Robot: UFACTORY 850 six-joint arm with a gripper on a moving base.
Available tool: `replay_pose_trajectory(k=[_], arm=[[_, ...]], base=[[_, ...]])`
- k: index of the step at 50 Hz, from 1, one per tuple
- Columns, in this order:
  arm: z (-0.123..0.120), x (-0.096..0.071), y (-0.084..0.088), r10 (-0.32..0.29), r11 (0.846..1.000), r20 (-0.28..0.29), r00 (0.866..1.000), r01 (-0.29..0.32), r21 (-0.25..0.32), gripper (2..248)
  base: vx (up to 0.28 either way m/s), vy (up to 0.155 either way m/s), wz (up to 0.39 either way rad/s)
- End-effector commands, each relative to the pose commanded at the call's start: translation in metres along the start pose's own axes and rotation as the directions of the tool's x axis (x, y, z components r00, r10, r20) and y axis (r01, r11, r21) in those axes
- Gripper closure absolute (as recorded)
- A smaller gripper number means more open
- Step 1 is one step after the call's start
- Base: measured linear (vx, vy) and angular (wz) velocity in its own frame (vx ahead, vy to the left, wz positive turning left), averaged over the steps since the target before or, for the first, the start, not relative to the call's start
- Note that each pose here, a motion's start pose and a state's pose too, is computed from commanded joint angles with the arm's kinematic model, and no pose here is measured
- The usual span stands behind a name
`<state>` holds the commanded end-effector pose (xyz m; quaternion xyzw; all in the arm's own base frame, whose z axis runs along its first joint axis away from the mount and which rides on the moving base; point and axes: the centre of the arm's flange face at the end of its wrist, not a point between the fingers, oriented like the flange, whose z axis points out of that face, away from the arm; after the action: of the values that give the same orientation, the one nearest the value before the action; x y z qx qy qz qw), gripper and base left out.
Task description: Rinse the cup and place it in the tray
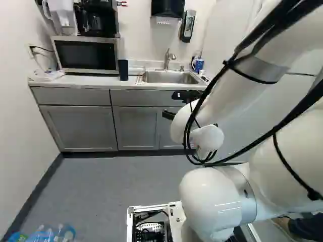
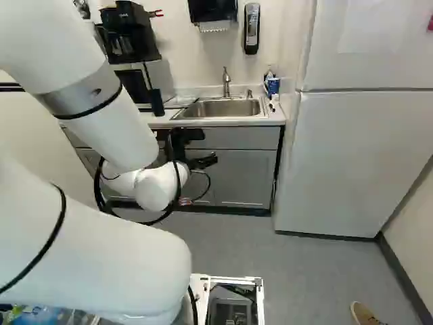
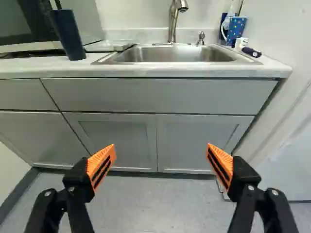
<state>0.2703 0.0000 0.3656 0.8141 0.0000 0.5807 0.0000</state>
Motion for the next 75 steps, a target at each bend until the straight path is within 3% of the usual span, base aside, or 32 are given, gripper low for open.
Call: replay_pose_trajectory(k=[11, 44, 75], arm=[[0.005, 0.005, 0.0, 0.0, 1.0, -0.004, 1.0, 0.0, -0.001, 3], [0.039, 0.053, 0.004, 0.003, 1.0, -0.078, 0.997, -0.004, -0.012, 3], [0.055, 0.092, 0.004, 0.002, 1.0, -0.146, 0.989, -0.004, -0.011, 3]], base=[[0.0, 0.0, 0.0], [0.0, 0.0, 0.0], [0.0, 0.0, 0.0]])
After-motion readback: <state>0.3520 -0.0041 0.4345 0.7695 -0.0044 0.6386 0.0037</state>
